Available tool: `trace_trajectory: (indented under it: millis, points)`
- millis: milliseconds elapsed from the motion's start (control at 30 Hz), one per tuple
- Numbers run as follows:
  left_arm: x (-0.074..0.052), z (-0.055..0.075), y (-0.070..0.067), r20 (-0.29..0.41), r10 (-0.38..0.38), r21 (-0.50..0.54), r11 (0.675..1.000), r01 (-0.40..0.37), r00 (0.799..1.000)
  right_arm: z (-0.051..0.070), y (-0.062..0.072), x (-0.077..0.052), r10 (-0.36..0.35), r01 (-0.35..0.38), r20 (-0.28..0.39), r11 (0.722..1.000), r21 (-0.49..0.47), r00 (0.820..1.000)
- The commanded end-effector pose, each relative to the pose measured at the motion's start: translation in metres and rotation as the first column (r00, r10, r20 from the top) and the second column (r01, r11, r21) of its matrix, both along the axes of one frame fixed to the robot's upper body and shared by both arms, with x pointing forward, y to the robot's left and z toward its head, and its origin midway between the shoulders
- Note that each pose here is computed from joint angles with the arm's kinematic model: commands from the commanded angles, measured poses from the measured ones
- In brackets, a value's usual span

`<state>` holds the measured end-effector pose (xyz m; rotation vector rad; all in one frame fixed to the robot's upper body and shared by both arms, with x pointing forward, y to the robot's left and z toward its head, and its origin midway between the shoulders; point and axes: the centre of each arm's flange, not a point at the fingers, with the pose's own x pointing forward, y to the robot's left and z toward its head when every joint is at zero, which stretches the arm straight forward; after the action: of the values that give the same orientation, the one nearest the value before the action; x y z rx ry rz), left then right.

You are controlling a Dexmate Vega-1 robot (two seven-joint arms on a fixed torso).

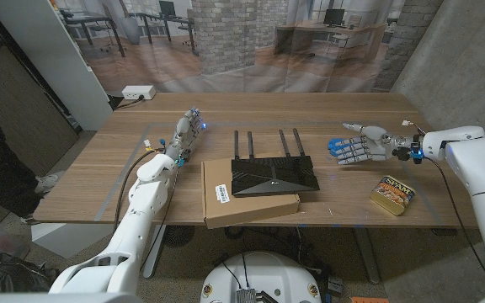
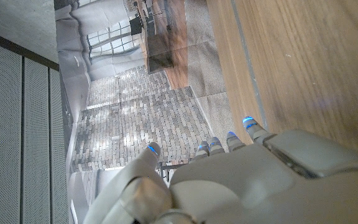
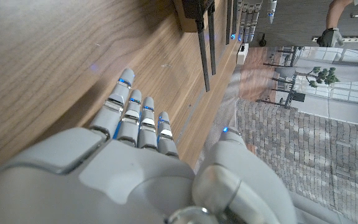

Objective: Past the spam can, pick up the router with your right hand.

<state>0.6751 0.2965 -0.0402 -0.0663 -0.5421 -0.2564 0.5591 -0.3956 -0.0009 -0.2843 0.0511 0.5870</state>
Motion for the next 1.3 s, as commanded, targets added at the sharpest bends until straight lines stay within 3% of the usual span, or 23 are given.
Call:
trace_trajectory:
  millis: [33, 933, 1300]
  points:
    - [0.0053, 0.0021, -0.0024, -0.003, -0.009, 0.000, 1.000, 0.009, 1.000, 0.0053, -0.0032, 0.0045, 0.052, -0.054, -0.034, 0.997, -0.051, 0.998]
    - [0.0064, 0.0020, -0.0036, -0.004, -0.012, -0.005, 1.000, 0.012, 1.000, 0.0087, -0.0027, 0.0062, 0.149, -0.172, -0.138, 0.969, -0.176, 0.979]
    - [0.0026, -0.0003, -0.0029, -0.002, -0.010, -0.008, 1.000, 0.010, 1.000, 0.0084, -0.0022, 0.0035, 0.156, -0.190, -0.174, 0.962, -0.195, 0.972]
